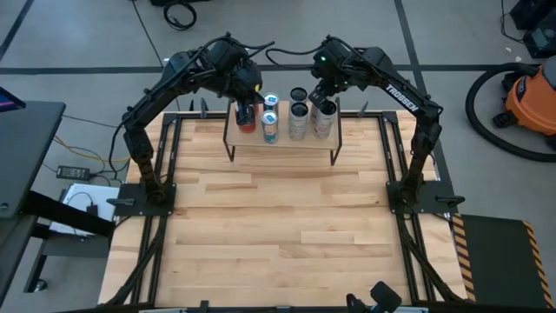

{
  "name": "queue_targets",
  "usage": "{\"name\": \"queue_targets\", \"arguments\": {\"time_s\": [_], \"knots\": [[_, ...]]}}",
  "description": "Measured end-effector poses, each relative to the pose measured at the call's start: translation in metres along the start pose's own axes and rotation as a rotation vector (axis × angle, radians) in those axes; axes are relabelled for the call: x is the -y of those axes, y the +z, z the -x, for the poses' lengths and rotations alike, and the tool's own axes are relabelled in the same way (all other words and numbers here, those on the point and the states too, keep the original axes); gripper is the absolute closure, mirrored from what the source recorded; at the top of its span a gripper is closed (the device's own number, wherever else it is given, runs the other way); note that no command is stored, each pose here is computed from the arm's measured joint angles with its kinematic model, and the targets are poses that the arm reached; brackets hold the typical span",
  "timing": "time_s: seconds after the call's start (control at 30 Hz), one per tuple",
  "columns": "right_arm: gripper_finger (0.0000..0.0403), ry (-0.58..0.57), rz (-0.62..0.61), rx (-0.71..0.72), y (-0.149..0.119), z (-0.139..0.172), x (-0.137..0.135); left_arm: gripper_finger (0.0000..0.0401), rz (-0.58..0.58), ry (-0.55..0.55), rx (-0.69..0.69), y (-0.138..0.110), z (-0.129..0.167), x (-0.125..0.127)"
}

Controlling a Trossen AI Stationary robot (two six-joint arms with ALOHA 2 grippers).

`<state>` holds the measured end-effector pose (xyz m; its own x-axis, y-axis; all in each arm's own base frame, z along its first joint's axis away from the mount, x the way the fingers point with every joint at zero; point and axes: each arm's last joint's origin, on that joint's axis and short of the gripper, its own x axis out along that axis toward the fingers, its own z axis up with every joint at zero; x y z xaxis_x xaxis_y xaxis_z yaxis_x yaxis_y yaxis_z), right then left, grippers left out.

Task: Place canned beverage on shelf
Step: Adjust the soda cans on the shelf

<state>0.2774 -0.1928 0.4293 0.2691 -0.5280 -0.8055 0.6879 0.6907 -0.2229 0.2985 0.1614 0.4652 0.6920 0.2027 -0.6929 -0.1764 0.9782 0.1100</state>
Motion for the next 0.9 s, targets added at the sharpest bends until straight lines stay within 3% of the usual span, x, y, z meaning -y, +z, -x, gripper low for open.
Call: {"name": "queue_targets", "arguments": {"time_s": [0.2, 0.63, 0.9], "knots": [[0.0389, 0.002, 0.028, 0.033, 0.002, 0.002, 0.0, 0.0392, 0.001, -0.002, -0.006, -0.001, 0.0, 0.0], [0.0279, 0.035, 0.103, 0.05, 0.001, 0.009, 0.002, 0.0392, 0.001, -0.002, -0.006, -0.001, 0.0, 0.0], [0.0243, 0.081, 0.054, 0.155, 0.006, 0.043, 0.017, 0.0392, 0.001, -0.002, -0.006, -0.001, 0.0, 0.0]]}}
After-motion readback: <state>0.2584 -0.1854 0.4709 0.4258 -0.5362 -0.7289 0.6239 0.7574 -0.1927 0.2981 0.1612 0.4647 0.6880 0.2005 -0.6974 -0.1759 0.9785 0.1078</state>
